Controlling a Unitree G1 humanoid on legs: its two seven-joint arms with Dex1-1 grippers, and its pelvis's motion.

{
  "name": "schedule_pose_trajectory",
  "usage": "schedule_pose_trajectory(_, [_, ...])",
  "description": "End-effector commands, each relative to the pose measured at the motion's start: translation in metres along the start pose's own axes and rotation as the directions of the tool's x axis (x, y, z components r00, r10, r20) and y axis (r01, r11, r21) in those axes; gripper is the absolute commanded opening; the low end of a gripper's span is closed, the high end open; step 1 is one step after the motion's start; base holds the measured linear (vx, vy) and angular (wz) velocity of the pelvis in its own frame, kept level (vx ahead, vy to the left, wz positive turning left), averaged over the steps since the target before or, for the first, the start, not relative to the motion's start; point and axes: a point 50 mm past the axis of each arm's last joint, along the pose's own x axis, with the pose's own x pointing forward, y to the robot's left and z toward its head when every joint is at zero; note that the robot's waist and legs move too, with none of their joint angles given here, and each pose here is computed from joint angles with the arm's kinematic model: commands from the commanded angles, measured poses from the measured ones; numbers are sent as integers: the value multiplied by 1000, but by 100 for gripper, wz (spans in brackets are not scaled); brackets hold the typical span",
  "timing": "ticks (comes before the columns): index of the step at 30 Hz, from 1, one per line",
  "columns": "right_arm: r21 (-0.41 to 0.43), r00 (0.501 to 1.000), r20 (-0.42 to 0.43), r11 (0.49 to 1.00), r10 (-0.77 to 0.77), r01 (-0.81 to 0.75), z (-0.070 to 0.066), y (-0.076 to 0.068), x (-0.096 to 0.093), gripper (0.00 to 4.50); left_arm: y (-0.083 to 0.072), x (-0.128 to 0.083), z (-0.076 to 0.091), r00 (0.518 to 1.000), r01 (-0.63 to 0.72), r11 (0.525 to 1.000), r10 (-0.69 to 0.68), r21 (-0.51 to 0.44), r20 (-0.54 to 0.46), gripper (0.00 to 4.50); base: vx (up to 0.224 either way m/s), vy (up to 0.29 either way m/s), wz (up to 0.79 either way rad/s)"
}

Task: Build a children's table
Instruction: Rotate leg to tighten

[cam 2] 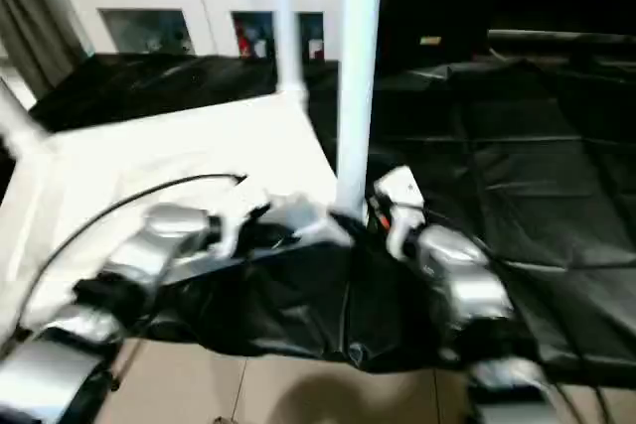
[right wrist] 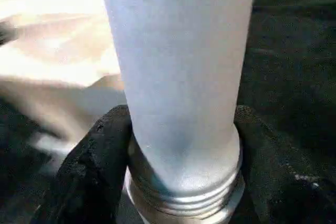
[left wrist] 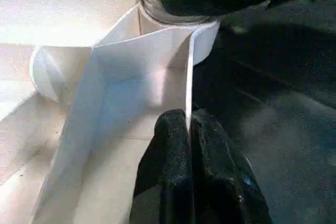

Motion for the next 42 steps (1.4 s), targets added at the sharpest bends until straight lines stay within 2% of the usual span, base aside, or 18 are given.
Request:
schedule_pose_trajectory(1, [38,986,-139,995,-88,94,-31,3,-1,267,3,6,18,994,-68,998,69,-11,80,0,0,0,0])
schedule_pose_trajectory(4, [36,981,-139,989,-137,143,-31,17,11,267,-1,18,28,990,-103,995,104,-17,100,0,0,0,0])
schedule_pose_trajectory(6, [56,994,-96,996,-57,62,-25,28,17,267,-4,21,30,992,-72,997,71,3,106,0,0,0,0])
schedule_pose_trajectory(7, [61,996,-86,997,-36,42,-24,30,18,323,-5,21,30,993,-62,998,60,11,105,0,0,0,0])
schedule_pose_trajectory(10, [52,997,-58,997,53,-50,-17,34,19,339,-6,17,25,996,0,999,-4,41,88,0,0,0,0])
schedule_pose_trajectory(13, [29,995,-53,996,81,-80,-14,34,18,379,-7,15,22,997,21,999,-25,49,79,0,0,0,0])
schedule_pose_trajectory(18, [-68,950,-66,949,305,-309,-6,28,1,379,-8,-4,7,982,184,978,-187,97,25,0,0,0,0])
schedule_pose_trajectory(26, [-133,870,-115,861,479,-491,4,8,-29,379,-2,-37,-8,949,316,944,-315,98,-28,0,0,0,0])
schedule_pose_trajectory(29, [-134,864,-123,854,489,-502,5,4,-33,379,0,-43,-10,946,325,941,-323,94,-35,0,0,0,0])
schedule_pose_trajectory(30, [-134,862,-125,853,491,-505,6,3,-33,353,1,-44,-11,946,324,941,-322,95,-37,0,0,0,0])
schedule_pose_trajectory(33, [-127,861,-120,852,495,-508,7,2,-34,342,2,-47,-11,946,325,941,-323,95,-39,0,0,0,0])
schedule_pose_trajectory(35, [-113,856,-114,850,504,-515,6,5,-32,308,1,-47,-11,945,328,941,-327,88,-30,0,0,0,0])
schedule_pose_trajectory(39, [-100,859,-114,854,499,-510,0,12,-30,290,-1,-41,-9,949,314,946,-315,83,-8,0,0,0,0])
schedule_pose_trajectory(42, [-83,928,-121,928,353,-364,-13,12,-19,276,0,-32,-7,971,239,968,-240,69,3,0,0,0,0])
